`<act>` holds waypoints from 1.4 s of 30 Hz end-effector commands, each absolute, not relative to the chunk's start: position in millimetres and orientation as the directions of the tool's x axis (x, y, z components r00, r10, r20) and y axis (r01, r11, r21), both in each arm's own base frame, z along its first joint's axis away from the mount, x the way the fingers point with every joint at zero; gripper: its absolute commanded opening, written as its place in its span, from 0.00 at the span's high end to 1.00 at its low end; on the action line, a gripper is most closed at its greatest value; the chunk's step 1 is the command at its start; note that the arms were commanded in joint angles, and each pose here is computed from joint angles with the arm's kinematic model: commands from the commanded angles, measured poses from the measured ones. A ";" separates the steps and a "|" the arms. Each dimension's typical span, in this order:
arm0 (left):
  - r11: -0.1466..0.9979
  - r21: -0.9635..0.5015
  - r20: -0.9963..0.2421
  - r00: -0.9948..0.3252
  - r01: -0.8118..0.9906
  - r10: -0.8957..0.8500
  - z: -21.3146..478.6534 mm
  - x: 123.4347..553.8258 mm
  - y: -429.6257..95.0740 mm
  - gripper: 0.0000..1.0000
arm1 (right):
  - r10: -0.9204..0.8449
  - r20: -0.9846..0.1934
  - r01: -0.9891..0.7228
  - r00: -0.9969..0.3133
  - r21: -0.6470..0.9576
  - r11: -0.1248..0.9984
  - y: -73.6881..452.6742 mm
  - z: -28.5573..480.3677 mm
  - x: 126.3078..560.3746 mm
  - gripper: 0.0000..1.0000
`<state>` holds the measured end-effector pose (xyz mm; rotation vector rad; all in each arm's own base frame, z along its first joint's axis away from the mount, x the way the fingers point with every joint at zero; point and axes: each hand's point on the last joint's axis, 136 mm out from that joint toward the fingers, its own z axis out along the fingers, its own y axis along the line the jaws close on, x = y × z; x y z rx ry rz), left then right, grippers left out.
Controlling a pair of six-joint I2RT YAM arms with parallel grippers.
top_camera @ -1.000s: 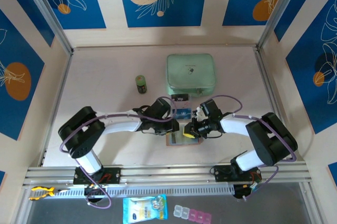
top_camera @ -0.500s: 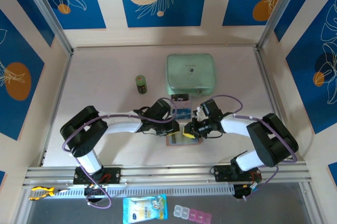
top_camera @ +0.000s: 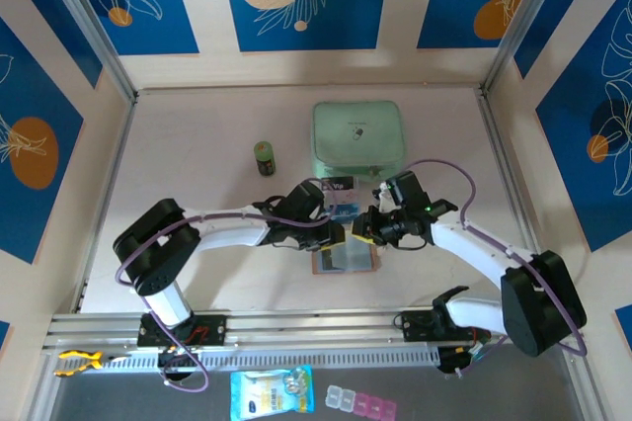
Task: Take the credit cards out of the card holder
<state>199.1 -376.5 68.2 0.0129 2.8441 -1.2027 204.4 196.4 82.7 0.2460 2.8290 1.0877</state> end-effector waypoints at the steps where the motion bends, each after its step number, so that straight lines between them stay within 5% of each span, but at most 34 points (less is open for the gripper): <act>1: 0.680 -0.731 -0.050 -0.998 0.061 0.036 76.2 193.4 -390.7 0.64 | 0.198 -0.027 0.137 -0.980 0.634 0.761 183.5 86.3 198.1 0.76; 31: 0.678 -0.731 -0.002 -0.994 0.078 0.112 48.2 191.3 -432.6 0.46 | 0.333 -0.081 0.217 -0.940 0.613 0.760 138.7 114.4 204.8 0.72; 42: 0.697 -0.698 -0.148 -0.985 0.166 0.087 82.8 199.6 -405.7 0.46 | 0.262 -0.054 0.156 -0.964 0.683 0.714 165.5 116.1 201.2 0.73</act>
